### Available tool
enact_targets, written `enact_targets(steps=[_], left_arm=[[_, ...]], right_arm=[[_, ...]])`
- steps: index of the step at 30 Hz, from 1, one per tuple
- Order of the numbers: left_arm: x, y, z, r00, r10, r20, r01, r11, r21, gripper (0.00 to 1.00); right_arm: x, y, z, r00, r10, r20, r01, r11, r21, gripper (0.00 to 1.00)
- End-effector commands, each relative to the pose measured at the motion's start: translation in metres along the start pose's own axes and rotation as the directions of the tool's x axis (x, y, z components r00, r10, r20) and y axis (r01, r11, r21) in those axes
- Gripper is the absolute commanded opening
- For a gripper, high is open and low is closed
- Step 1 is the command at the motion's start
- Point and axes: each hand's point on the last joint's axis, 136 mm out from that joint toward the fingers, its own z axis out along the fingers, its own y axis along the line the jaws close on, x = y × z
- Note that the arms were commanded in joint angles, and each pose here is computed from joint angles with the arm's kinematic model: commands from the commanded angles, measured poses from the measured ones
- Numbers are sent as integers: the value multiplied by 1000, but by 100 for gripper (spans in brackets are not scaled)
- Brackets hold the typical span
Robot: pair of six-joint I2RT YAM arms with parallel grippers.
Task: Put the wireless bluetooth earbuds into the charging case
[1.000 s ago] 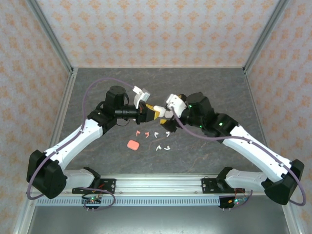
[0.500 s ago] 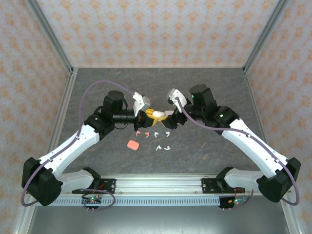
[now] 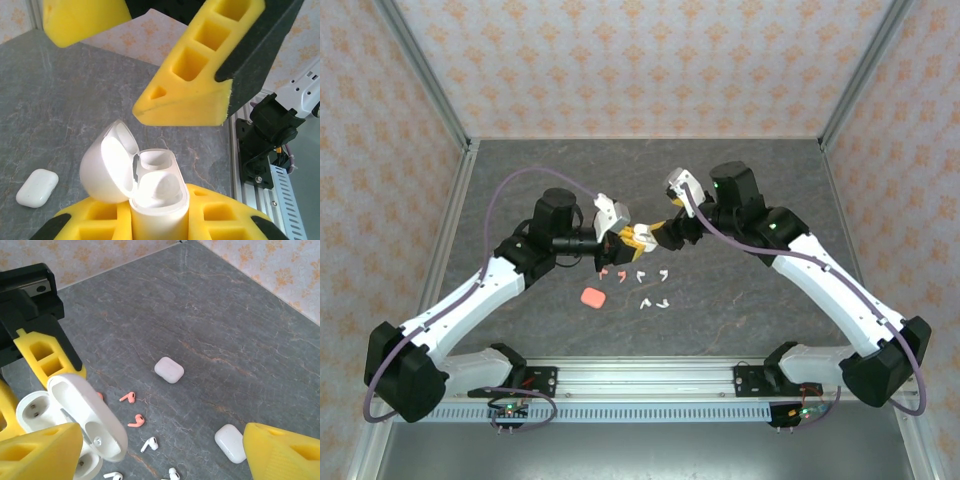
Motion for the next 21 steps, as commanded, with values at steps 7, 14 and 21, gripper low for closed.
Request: enact_targets(steps=[7,14,21], left_arm=[[1,0,-8,997,70,11,-69,995,-67,0],[6,3,-17,991,135,24,-130,982,-134,0],[8,-7,-28,984,169,57,-160,976,-148,0]], right_arm=[[5,0,-32,996,88,25,-88,996,17,82],[68,-4,-3,931,358,-64,-356,933,47,66],[129,-6,54,817,542,-199,-533,840,101,53]])
